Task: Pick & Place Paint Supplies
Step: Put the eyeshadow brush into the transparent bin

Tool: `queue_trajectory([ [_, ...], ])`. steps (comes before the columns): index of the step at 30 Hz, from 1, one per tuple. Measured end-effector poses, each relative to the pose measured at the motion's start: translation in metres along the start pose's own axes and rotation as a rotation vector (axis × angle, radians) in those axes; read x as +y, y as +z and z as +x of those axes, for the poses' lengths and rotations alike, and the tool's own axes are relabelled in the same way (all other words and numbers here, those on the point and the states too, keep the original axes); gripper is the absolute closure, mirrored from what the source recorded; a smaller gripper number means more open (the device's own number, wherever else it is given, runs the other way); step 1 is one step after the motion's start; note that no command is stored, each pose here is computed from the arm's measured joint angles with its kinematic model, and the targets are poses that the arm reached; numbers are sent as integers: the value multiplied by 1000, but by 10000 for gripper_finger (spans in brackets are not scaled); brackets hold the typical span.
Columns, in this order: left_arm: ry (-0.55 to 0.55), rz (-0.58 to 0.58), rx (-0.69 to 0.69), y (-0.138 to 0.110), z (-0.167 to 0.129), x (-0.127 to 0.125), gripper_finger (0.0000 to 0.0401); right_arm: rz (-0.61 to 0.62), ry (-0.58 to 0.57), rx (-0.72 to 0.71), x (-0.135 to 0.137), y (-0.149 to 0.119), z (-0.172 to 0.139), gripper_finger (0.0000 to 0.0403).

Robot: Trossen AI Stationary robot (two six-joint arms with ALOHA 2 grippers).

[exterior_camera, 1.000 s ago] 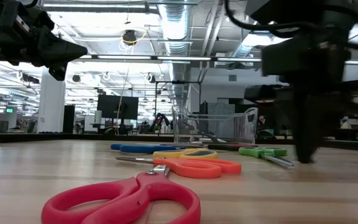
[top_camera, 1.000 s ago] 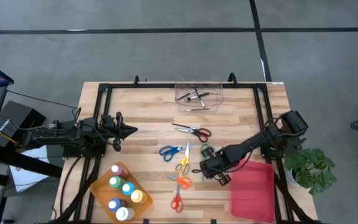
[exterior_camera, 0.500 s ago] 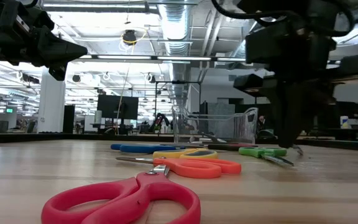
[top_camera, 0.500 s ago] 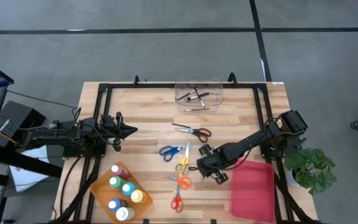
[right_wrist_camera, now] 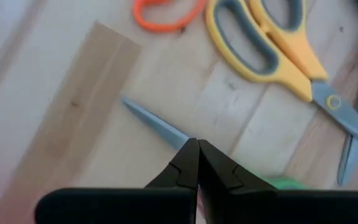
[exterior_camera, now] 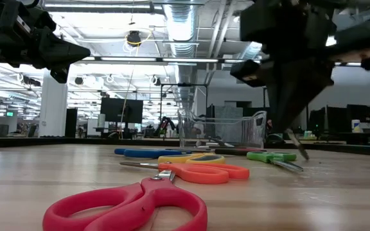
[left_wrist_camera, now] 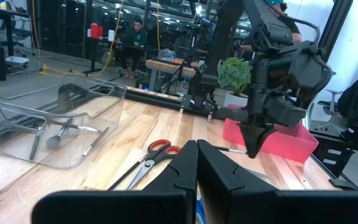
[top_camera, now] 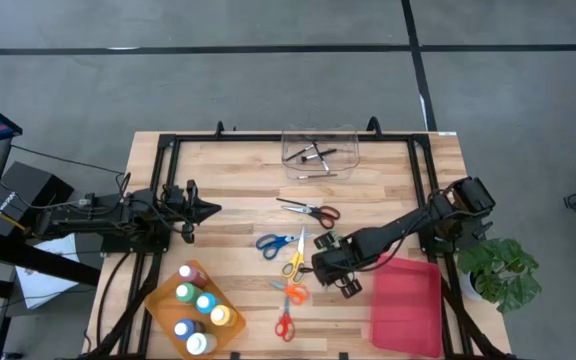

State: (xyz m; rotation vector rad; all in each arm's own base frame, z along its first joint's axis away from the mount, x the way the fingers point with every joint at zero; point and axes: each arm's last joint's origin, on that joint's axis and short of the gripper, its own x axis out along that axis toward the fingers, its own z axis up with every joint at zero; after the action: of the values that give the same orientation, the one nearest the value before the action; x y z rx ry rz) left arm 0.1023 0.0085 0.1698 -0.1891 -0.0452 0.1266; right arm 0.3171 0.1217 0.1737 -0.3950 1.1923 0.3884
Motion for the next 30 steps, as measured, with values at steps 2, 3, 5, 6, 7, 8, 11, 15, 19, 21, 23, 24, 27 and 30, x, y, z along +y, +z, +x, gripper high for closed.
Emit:
queue_trajectory([
  [2, 0, 0, 0, 0, 0, 0, 401, 0, 13, -19, 0, 4, -4, 403],
  [3, 0, 0, 0, 0, 0, 0, 401, -2, 12, -30, -1, 4, -7, 403],
  [5, 0, 0, 0, 0, 0, 0, 401, 3, 5, -65, -3, 7, -16, 403],
  [6, 0, 0, 0, 0, 0, 0, 401, 7, 0, -90, -4, 8, -22, 403],
  [7, 0, 0, 0, 0, 0, 0, 401, 12, -4, -105, -5, 7, -28, 403],
  [8, 0, 0, 0, 0, 0, 0, 401, 22, -10, -126, -7, 7, -35, 403],
  [11, 0, 0, 0, 0, 0, 0, 401, 48, -28, -197, -11, 6, -59, 403],
  [15, 0, 0, 0, 0, 0, 0, 401, 86, -55, -289, -19, 1, -91, 403],
  [19, 0, 0, 0, 0, 0, 0, 401, 117, -108, -368, -27, -7, -119, 403],
  [21, 0, 0, 0, 0, 0, 0, 401, 131, -124, -405, -30, -11, -131, 403],
  [23, 0, 0, 0, 0, 0, 0, 401, 144, -138, -431, -33, -16, -142, 403],
  [24, 0, 0, 0, 0, 0, 0, 401, 152, -149, -440, -35, -18, -146, 403],
  [27, 0, 0, 0, 0, 0, 0, 401, 207, -197, -427, -38, -23, -151, 403],
  [30, 0, 0, 0, 0, 0, 0, 401, 276, -233, -399, -41, -22, -144, 403],
])
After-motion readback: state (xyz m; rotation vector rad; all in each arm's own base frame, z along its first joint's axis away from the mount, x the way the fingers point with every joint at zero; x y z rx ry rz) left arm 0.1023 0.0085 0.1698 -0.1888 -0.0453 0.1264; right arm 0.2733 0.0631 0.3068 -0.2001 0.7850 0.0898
